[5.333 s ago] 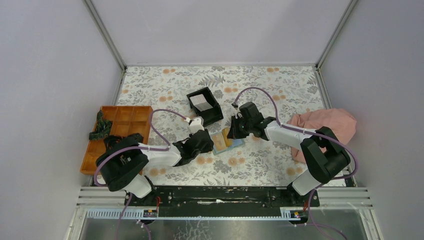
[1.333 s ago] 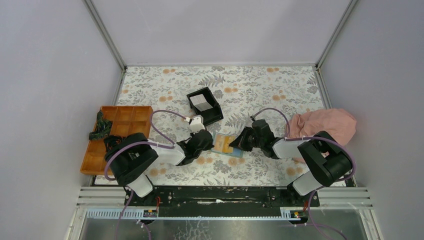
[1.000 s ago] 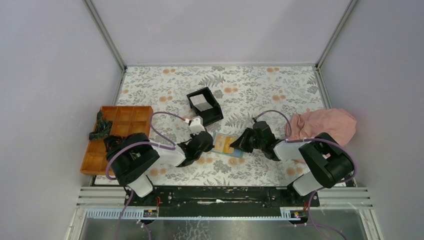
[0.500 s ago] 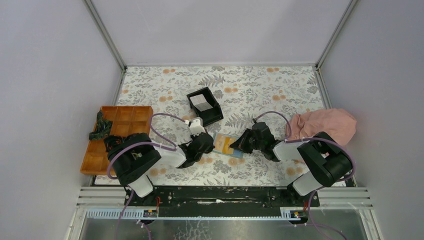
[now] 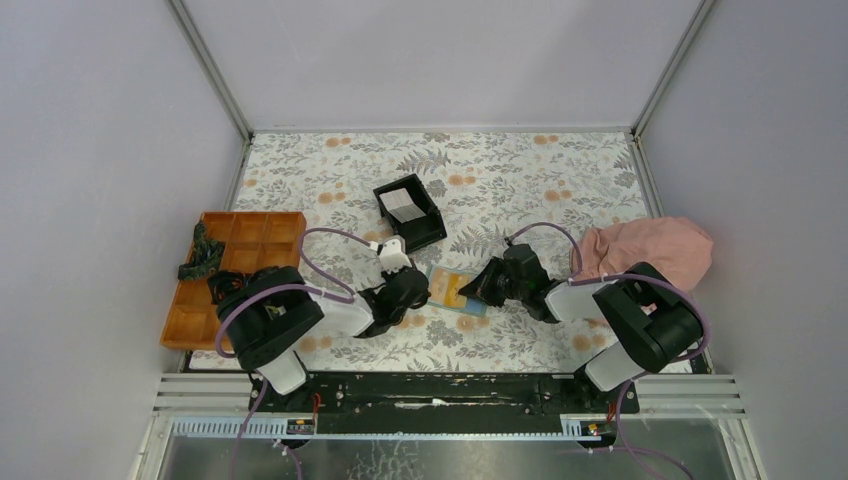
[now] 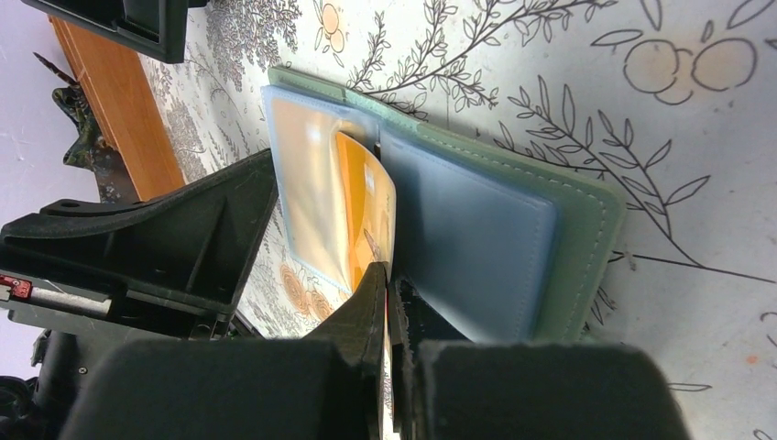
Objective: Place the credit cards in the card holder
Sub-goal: Insert the credit card into the card holder.
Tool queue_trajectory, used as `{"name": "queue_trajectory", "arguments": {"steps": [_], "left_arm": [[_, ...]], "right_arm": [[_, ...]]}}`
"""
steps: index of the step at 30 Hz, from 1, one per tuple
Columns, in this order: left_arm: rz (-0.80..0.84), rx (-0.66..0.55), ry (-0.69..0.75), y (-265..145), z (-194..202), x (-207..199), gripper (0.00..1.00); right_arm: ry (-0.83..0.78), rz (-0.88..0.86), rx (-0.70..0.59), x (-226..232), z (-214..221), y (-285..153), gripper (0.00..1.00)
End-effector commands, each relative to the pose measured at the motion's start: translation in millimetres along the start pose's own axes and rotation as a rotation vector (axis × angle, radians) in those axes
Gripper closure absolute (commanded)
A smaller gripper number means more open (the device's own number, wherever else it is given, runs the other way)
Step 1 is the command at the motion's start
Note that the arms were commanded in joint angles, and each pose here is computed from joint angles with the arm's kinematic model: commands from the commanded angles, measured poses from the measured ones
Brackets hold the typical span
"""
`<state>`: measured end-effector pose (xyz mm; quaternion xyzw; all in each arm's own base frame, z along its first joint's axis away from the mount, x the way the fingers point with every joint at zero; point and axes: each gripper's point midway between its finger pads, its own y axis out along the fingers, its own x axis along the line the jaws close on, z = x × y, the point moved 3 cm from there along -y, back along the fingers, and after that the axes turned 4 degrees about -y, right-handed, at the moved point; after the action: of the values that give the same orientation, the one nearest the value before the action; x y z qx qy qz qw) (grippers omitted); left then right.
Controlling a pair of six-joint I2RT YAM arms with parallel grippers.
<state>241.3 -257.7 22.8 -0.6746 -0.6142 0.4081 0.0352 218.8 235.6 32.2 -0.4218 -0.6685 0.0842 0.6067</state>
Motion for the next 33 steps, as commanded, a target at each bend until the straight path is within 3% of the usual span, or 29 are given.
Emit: {"name": "queue_trajectory", "arguments": {"steps": [1, 21, 26, 33], "left_arm": [[-0.134, 0.322, 0.172, -28.4, 75.8, 59.1, 0.98], [-0.151, 0.339, 0.193, -39.5, 89.4, 64.1, 0.99], [-0.152, 0.345, 0.197, -40.2, 91.7, 63.1, 1.0], [-0.162, 0.337, 0.206, -38.0, 91.0, 61.2, 1.0]], "right_arm": [[0.004, 0.177, 0.019, -37.9, 14.4, 4.9, 1.0], [-0.016, 0.186, -0.097, -36.7, -4.6, 7.3, 1.0], [-0.027, 0.176, -0.072, -35.3, -2.2, 10.4, 1.0], [-0.108, 0.178, 0.056, -37.6, 12.0, 14.7, 0.98]]}}
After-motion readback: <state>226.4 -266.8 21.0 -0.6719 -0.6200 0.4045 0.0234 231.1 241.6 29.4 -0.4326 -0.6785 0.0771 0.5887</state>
